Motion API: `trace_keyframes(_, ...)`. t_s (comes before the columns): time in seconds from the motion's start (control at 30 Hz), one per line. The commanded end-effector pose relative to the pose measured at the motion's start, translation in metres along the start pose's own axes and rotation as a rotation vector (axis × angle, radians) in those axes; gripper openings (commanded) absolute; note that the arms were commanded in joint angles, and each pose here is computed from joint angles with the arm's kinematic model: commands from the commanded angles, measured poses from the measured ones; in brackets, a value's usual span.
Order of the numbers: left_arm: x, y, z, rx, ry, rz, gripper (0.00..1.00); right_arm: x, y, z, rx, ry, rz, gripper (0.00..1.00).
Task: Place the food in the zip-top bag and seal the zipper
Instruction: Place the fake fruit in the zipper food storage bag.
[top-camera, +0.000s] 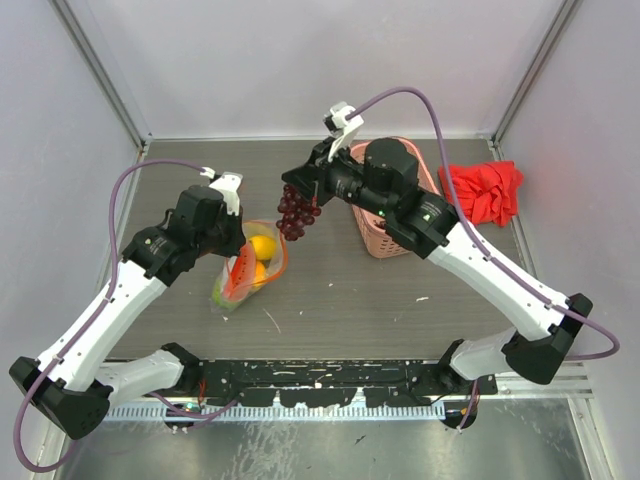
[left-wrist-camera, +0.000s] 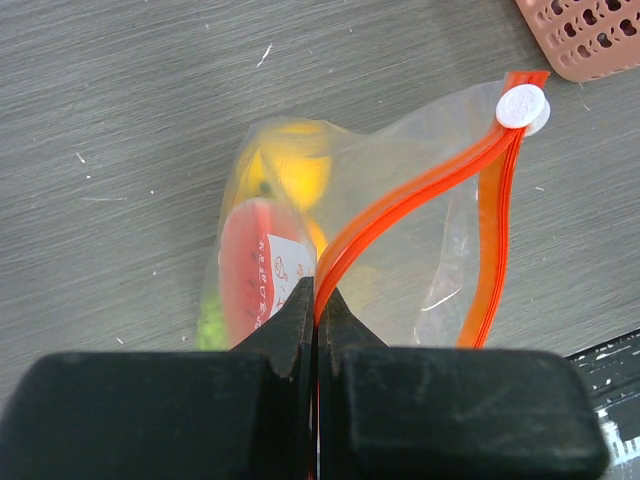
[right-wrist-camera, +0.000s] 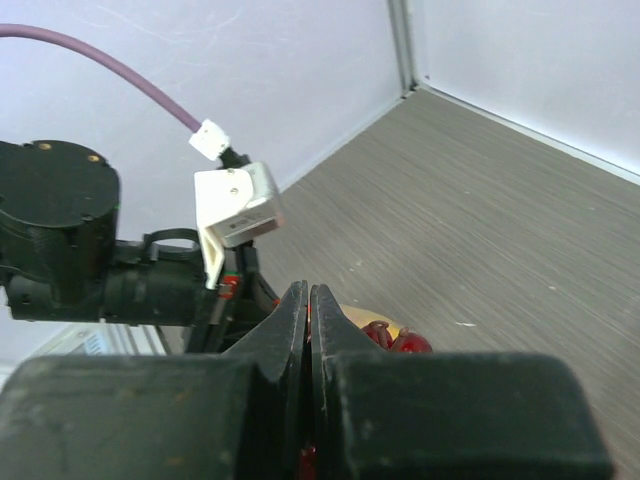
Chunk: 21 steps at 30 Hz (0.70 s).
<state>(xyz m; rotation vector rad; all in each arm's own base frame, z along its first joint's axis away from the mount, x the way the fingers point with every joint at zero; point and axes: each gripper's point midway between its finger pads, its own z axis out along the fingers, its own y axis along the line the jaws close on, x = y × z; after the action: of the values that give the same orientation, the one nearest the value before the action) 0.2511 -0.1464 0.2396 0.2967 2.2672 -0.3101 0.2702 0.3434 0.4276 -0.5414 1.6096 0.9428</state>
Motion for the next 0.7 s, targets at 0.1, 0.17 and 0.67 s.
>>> trace_keyframes(0.1,-0.02,-0.009,-0.007,0.055,-0.086,-0.022,0.0,-0.024,0.045,0.017,-0.173,-0.129,0.058,0.0)
trace_keyframes(0.17,-0.02,-0.01,-0.007,0.057,-0.086,-0.023,0.0,-0.017,0.047,0.023,-0.181,-0.119,0.064,0.0)
trace_keyframes(0.67,-0.022,-0.015,-0.01,0.089,-0.092,-0.035,0.0,0.084,0.039,0.056,-0.175,-0.083,0.112,0.0)
